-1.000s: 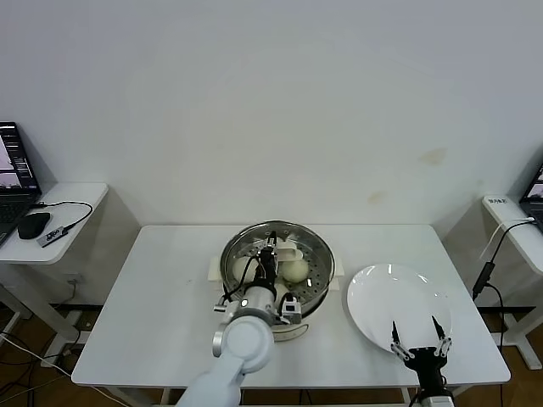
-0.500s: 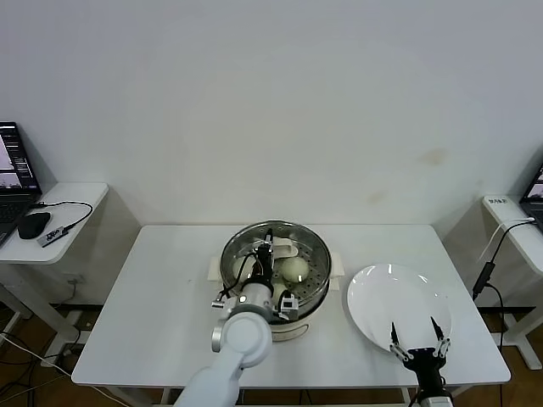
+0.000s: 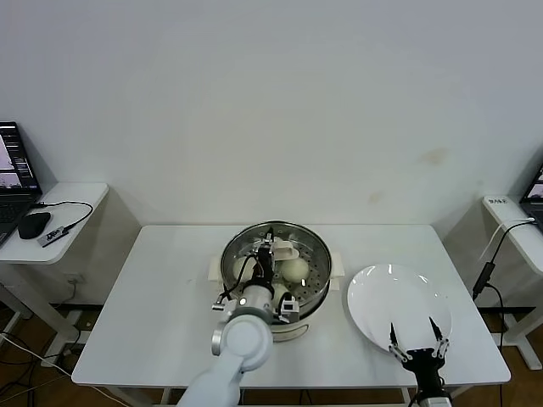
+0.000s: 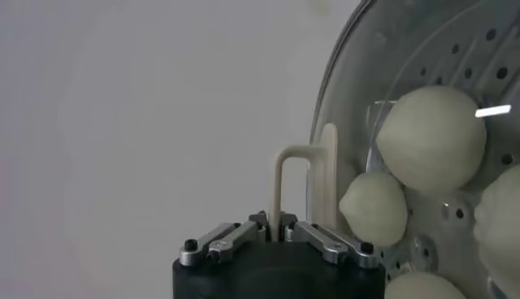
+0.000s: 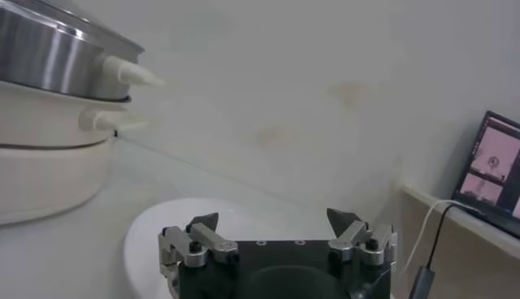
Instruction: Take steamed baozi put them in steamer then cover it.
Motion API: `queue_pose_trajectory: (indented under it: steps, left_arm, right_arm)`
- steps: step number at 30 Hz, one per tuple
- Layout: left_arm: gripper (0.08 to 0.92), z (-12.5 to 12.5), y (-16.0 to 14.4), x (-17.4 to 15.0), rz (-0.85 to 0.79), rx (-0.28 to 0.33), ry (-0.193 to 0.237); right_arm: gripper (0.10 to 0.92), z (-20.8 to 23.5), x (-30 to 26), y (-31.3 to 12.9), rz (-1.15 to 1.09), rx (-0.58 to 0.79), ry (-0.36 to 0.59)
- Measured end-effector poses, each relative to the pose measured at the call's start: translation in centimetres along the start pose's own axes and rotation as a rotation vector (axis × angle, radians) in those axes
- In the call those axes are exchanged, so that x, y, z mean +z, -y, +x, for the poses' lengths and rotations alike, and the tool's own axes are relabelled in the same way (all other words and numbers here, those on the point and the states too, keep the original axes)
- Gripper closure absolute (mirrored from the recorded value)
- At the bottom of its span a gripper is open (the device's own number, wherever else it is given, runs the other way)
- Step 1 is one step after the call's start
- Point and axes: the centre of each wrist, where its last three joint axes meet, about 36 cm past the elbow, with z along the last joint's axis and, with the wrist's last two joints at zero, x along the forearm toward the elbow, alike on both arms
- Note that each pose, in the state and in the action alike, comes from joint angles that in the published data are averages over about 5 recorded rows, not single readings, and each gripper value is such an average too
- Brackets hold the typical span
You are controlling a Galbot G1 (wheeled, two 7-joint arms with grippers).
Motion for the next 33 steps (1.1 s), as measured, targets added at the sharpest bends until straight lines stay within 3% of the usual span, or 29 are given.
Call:
queue_pose_trajectory:
  steps: [8,17,23,28,33]
  left_arm:
    - [0.421,2.0,-0.4,0.6,0.009,-0.01,0.022]
    - [0.194,6.3,-1.8,2.7,0.054,-0.044,0.068]
    - [0.177,10.1,-2.9,4.7,0.169,-0.063,0.123]
    - [0.177,12.5,-2.8,7.9,0.36,-0.071,0.161]
    - [0.177,14.8,-1.5,11.6,0.631,-0.08,0.151]
  right_arm:
    - [0.2,0.2,-0.1,-0.2,0.004,-0.005,-0.001]
    - [0.2,0.6,-0.1,-0.4,0.009,-0.013,-0.002]
    - [0.2,0.7,-0.2,-0.4,0.01,-0.024,0.0]
    - [0.2,0.7,-0.4,-0.4,0.006,-0.037,0.004]
    - [0.2,1.0,-0.6,-0.3,0.001,-0.053,0.003]
